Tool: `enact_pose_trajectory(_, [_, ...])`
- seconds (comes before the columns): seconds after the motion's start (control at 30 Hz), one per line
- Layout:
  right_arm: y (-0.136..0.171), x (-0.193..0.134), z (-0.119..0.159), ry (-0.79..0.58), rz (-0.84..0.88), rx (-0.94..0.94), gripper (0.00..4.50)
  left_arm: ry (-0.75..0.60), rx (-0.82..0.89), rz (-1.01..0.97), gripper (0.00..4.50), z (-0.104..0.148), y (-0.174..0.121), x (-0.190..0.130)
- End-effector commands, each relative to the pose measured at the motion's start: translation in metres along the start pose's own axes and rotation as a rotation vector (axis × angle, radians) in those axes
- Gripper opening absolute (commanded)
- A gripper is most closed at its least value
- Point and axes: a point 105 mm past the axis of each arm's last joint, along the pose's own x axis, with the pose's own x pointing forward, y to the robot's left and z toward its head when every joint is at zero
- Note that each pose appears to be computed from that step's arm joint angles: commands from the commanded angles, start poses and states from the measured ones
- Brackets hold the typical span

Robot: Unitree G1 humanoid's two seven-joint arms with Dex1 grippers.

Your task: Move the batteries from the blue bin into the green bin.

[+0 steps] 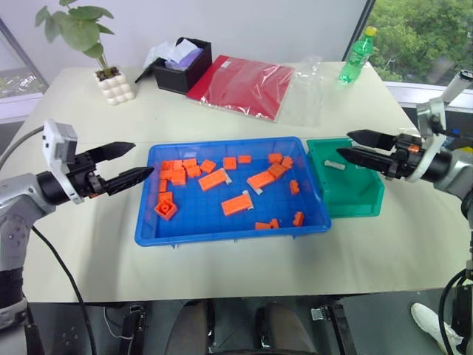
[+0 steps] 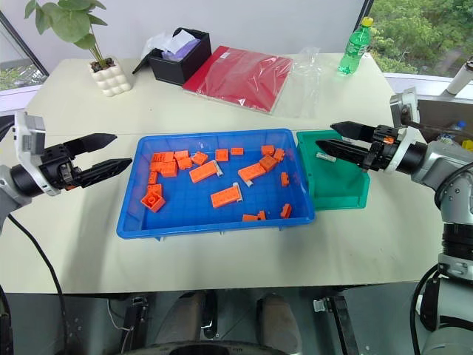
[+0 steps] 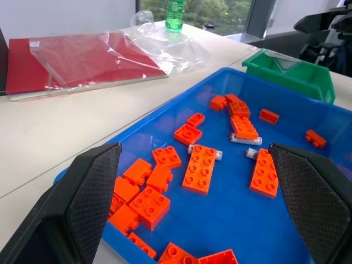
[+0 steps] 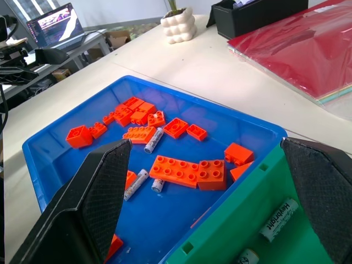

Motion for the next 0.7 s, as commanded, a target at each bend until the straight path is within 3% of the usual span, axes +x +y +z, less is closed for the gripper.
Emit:
enact_pose_trajectory(0.03, [0.0036,-0.0011,0.0096,-0.025,0.007,-0.041,4.47,-0.018,0.032,-0.004,4.5,0.0083,-0.0018,-0.0012])
enact_pose_trajectory(0.7, [0.0024,0.002,0.0145,-0.022,0.009,-0.057,4.47,-0.03,0.052,0.032,4.5,0.0085,0.0023,-0.0044])
